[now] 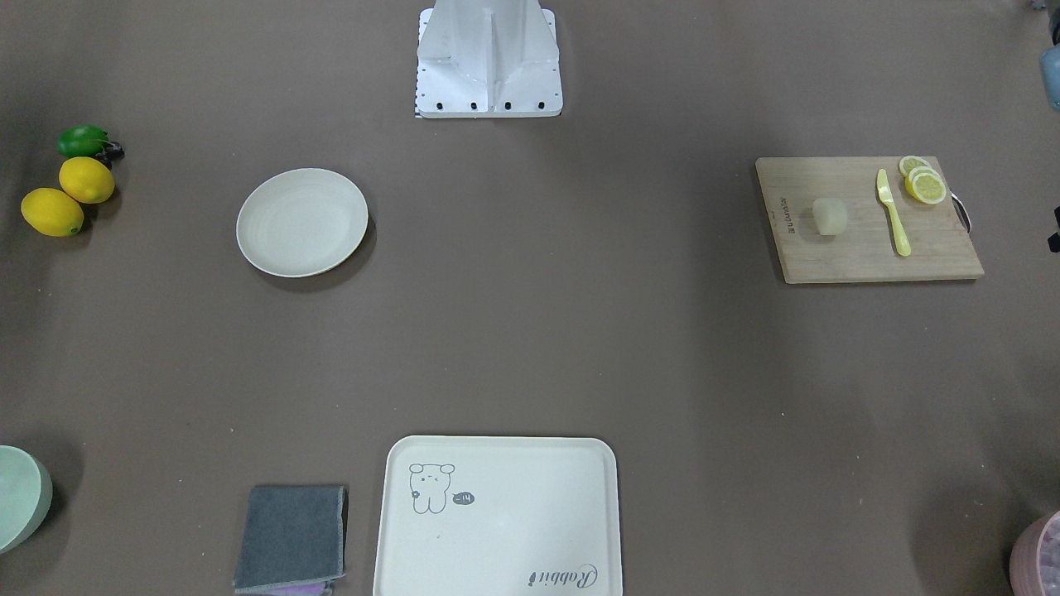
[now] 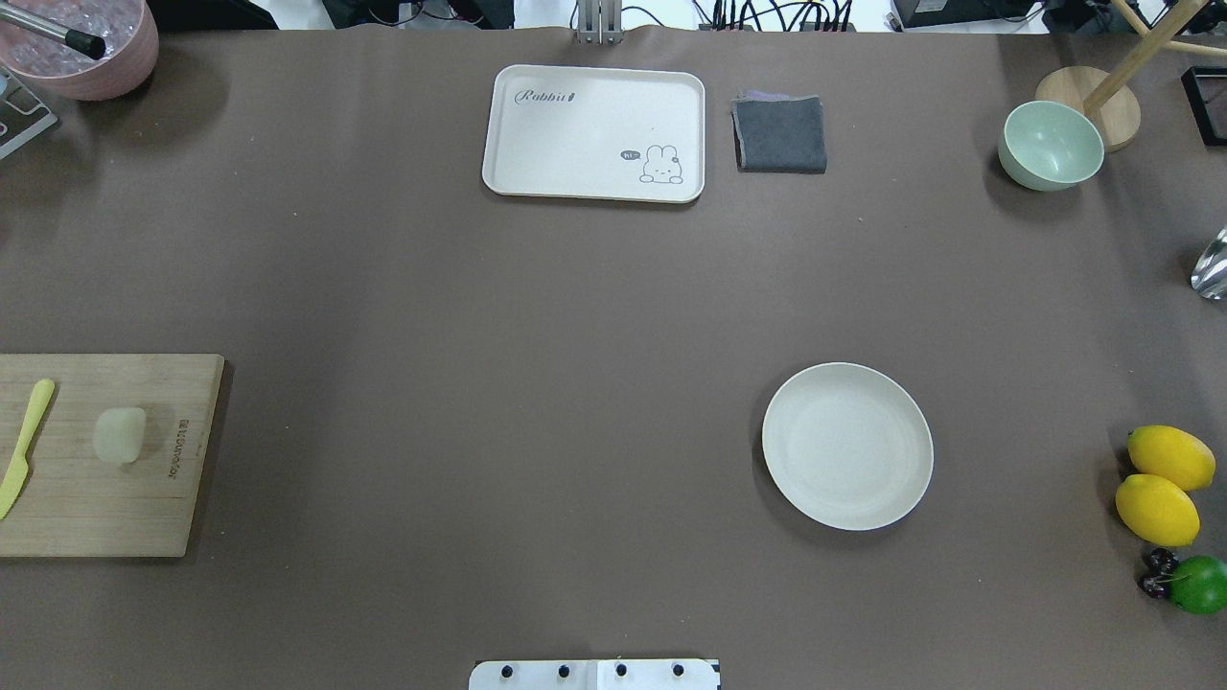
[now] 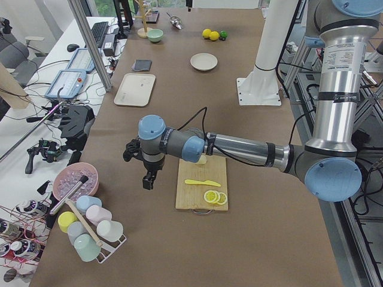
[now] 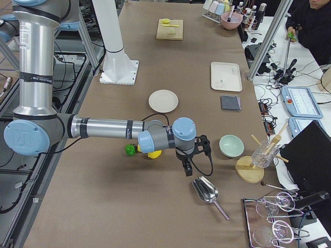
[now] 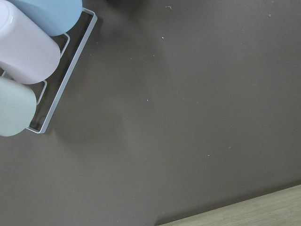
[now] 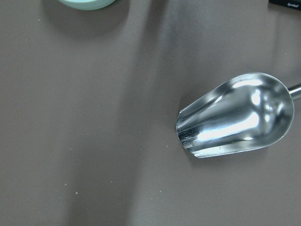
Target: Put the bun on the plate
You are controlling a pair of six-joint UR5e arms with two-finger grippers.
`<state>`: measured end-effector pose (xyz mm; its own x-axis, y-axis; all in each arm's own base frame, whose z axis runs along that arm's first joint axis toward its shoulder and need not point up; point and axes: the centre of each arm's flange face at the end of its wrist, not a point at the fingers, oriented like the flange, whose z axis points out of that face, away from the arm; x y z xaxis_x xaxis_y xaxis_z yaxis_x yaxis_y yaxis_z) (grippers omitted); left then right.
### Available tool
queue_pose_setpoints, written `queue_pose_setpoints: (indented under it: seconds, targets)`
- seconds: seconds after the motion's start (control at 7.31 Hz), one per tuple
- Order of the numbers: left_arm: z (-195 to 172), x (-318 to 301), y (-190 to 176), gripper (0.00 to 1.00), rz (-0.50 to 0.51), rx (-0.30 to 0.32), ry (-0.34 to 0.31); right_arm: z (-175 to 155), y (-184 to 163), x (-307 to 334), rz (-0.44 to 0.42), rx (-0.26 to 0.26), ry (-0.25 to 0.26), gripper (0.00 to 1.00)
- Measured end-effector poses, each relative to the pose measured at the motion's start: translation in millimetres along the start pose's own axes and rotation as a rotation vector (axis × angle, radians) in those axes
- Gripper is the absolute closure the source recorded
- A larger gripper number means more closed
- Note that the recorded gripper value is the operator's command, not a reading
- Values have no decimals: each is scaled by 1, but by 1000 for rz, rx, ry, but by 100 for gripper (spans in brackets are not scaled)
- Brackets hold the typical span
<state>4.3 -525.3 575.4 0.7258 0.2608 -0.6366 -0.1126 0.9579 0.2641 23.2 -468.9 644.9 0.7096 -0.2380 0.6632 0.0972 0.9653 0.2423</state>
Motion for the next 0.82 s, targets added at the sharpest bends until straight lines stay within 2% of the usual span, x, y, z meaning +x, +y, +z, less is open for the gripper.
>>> queue_pose_setpoints:
  seconds: [0.55,0.82]
  targets:
    - [-1,7,-4,3,7,3,13,7,2,2,13,-27,8,0]
    - [4,7,0,3,-4,-12,54,12,0,-2,24,-54,1,0]
